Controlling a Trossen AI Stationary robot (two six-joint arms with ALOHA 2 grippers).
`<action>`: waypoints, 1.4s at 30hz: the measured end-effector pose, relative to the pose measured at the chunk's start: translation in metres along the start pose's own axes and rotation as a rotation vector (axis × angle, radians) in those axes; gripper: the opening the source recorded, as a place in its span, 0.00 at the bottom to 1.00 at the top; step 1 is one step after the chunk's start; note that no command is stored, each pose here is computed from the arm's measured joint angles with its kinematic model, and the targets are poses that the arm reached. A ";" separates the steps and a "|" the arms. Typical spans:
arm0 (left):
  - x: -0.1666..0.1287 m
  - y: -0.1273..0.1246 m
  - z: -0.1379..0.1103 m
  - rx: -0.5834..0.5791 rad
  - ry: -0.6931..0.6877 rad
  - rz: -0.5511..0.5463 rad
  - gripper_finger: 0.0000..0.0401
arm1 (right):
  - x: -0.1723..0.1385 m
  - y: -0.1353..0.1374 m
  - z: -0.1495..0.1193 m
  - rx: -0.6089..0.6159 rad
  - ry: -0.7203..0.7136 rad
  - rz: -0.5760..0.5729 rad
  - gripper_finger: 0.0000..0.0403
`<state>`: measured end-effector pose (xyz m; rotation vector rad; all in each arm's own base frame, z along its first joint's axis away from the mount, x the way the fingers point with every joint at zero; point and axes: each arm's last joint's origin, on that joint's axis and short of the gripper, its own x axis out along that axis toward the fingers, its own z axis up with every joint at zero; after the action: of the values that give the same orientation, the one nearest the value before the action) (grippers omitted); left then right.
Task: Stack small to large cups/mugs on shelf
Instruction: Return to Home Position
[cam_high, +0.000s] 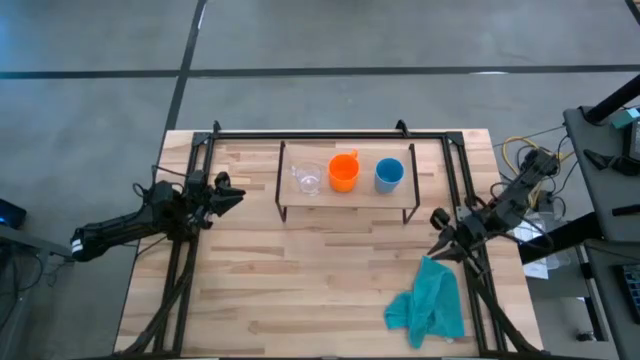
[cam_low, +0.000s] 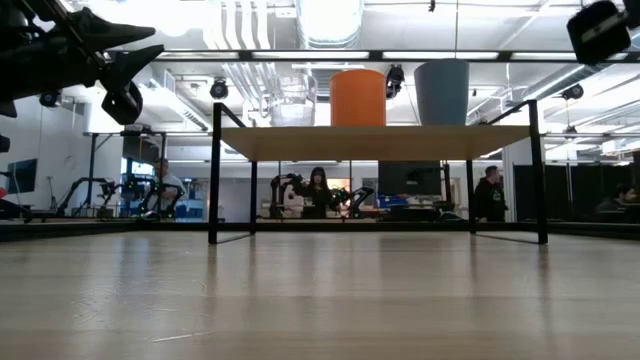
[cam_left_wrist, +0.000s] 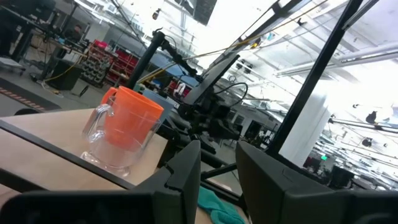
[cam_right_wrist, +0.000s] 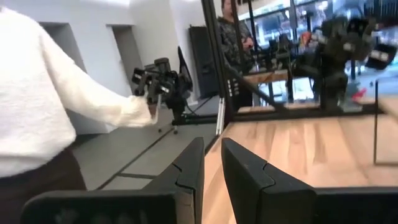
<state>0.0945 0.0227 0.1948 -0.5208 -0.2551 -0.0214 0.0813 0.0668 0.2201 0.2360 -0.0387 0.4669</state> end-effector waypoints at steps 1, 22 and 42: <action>0.000 0.000 0.000 0.000 0.000 0.000 0.22 | 0.000 -0.001 -0.003 0.018 0.003 -0.001 0.13; 0.002 0.006 -0.008 -0.016 0.050 0.034 0.22 | 0.001 -0.007 -0.036 0.023 -0.064 0.010 0.13; 0.007 0.013 -0.016 -0.043 0.133 0.091 0.22 | 0.001 -0.007 -0.039 0.000 -0.033 0.004 0.13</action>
<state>0.1064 0.0266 0.1762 -0.5704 -0.1006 0.0269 0.0846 0.0699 0.1808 0.2432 -0.0713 0.4668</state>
